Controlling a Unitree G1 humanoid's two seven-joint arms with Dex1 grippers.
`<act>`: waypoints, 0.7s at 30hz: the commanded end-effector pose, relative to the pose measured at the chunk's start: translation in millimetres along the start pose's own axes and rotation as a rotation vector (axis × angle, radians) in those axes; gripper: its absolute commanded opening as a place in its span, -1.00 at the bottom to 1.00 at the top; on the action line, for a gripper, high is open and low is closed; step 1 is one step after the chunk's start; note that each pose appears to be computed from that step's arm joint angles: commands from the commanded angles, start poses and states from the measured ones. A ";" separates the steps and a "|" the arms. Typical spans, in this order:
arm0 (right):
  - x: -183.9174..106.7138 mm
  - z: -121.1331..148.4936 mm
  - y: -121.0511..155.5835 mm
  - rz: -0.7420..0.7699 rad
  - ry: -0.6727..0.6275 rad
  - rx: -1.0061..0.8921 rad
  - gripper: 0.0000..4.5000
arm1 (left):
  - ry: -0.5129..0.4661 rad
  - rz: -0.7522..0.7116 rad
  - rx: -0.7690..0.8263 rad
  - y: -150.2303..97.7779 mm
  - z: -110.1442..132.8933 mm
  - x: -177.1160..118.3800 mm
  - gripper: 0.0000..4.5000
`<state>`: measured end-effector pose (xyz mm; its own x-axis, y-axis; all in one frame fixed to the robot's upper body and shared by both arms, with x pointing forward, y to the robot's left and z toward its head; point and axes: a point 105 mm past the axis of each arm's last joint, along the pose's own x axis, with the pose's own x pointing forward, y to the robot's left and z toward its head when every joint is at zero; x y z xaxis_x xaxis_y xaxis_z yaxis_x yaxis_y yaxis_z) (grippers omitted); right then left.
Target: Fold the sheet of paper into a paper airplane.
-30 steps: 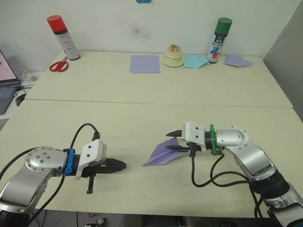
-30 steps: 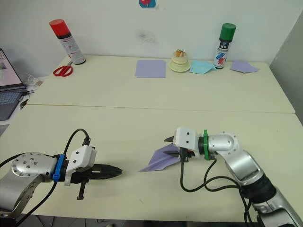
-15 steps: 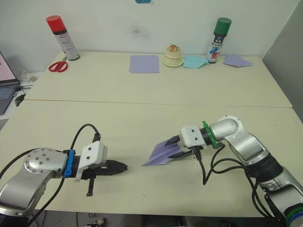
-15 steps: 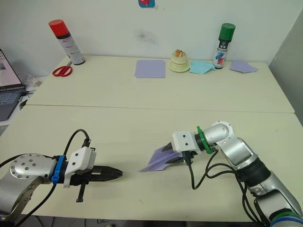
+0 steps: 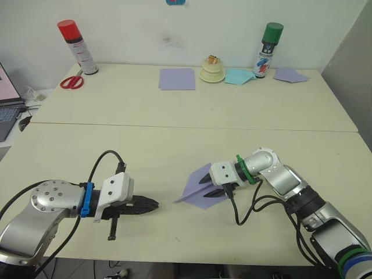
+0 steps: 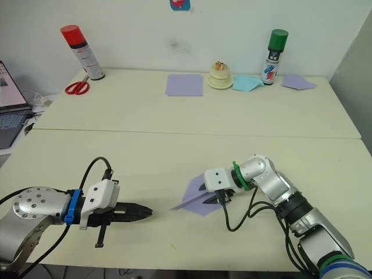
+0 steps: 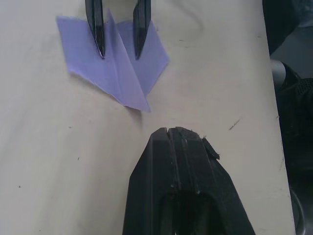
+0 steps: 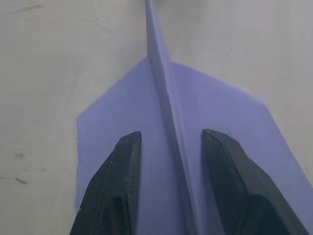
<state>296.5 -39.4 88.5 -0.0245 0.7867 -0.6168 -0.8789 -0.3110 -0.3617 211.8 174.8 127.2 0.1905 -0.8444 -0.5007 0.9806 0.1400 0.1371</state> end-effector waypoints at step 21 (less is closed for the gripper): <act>-94.3 -48.6 5.5 -0.988 0.067 0.713 -0.98 | -0.300 0.080 -0.076 40.4 77.1 9.0 -1.00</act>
<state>310.9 -115.1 94.3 0.6799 0.6282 -0.3784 -0.7250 0.6535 -0.2176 250.1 139.0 188.6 0.2661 -0.9321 -0.2459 0.9632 0.2472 0.1053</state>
